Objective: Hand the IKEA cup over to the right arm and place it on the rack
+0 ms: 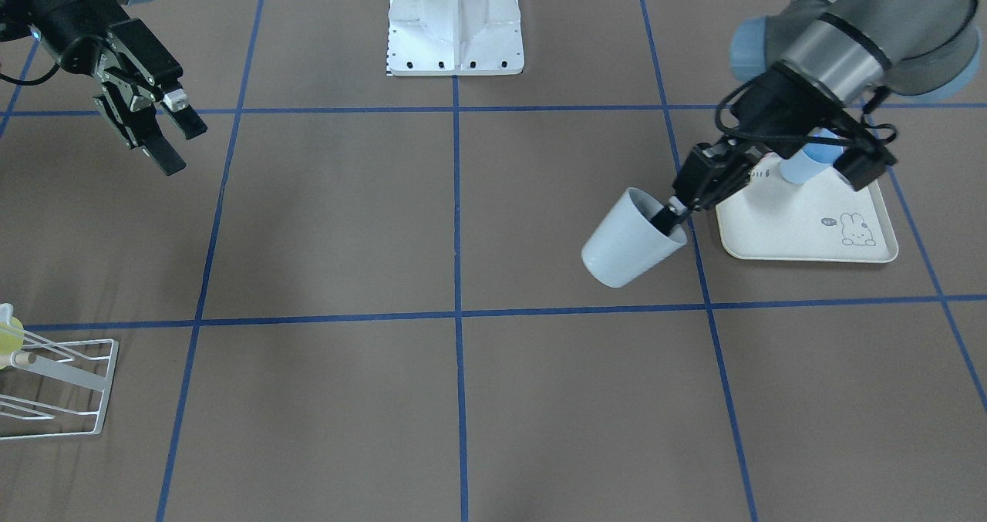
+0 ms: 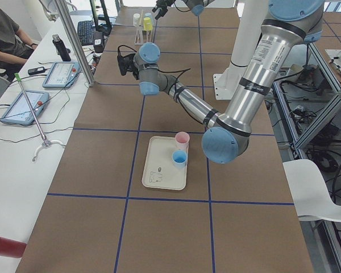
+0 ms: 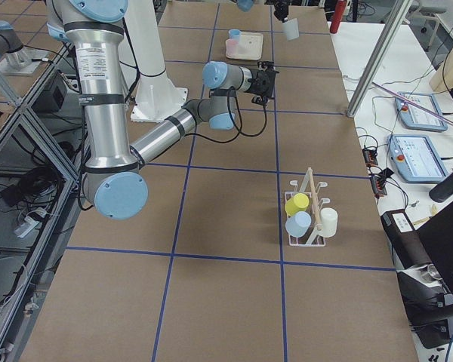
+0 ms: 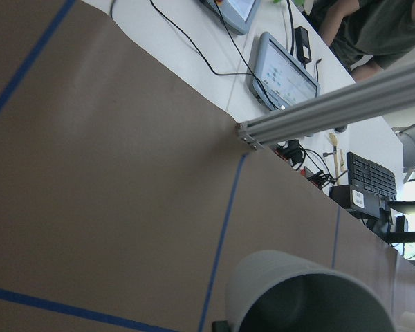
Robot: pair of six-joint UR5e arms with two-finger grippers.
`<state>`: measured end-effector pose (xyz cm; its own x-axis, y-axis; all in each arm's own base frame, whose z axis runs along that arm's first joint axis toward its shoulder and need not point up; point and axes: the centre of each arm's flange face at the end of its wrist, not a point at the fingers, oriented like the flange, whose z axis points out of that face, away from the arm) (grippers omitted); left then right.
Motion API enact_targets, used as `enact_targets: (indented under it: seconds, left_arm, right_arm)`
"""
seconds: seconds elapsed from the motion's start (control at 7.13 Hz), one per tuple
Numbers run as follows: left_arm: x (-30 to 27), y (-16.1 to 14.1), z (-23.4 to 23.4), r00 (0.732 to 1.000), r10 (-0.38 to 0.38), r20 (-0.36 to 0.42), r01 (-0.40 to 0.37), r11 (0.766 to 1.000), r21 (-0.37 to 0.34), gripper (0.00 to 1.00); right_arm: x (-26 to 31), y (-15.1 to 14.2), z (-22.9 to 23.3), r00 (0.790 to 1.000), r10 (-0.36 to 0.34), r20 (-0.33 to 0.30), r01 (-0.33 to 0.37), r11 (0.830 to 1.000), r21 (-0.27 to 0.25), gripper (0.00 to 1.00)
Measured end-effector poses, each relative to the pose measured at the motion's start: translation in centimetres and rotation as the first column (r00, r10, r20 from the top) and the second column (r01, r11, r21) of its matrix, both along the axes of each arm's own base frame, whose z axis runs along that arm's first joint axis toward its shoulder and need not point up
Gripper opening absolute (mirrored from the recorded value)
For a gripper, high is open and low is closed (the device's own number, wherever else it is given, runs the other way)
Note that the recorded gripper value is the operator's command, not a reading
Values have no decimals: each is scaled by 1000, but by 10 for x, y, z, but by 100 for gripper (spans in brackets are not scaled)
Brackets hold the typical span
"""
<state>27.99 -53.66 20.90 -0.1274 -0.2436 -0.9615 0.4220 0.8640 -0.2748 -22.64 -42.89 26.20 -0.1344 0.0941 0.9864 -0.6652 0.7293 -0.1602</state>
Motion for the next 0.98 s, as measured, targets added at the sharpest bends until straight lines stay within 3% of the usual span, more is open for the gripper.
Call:
enact_targets:
  seconds: [0.14, 0.28, 0.56, 0.7, 0.98]
  left_arm:
    - [27, 12, -17, 992, -22, -121, 20, 1000, -16, 0]
    - [52, 23, -19, 965, -50, -258, 39, 998, -46, 0]
    - [81, 35, -3, 867, -107, -487, 57, 992, -116, 0]
    - [83, 37, 8, 810, -124, -573, 47, 988, -148, 0]
    - [78, 38, 15, 717, -137, -683, 10, 982, -187, 0]
  right_arm:
    - [-10, 3, -8, 999, -20, 27, 20, 1000, -6, 100]
    - [-23, 7, -22, 996, -42, 82, 44, 999, -20, 100]
    - [-63, 8, -65, 973, -69, 220, 83, 995, -52, 100]
    - [-84, 14, -81, 962, -84, 260, 101, 994, -52, 100]
    - [-110, 18, -115, 940, -104, 325, 123, 992, -39, 100]
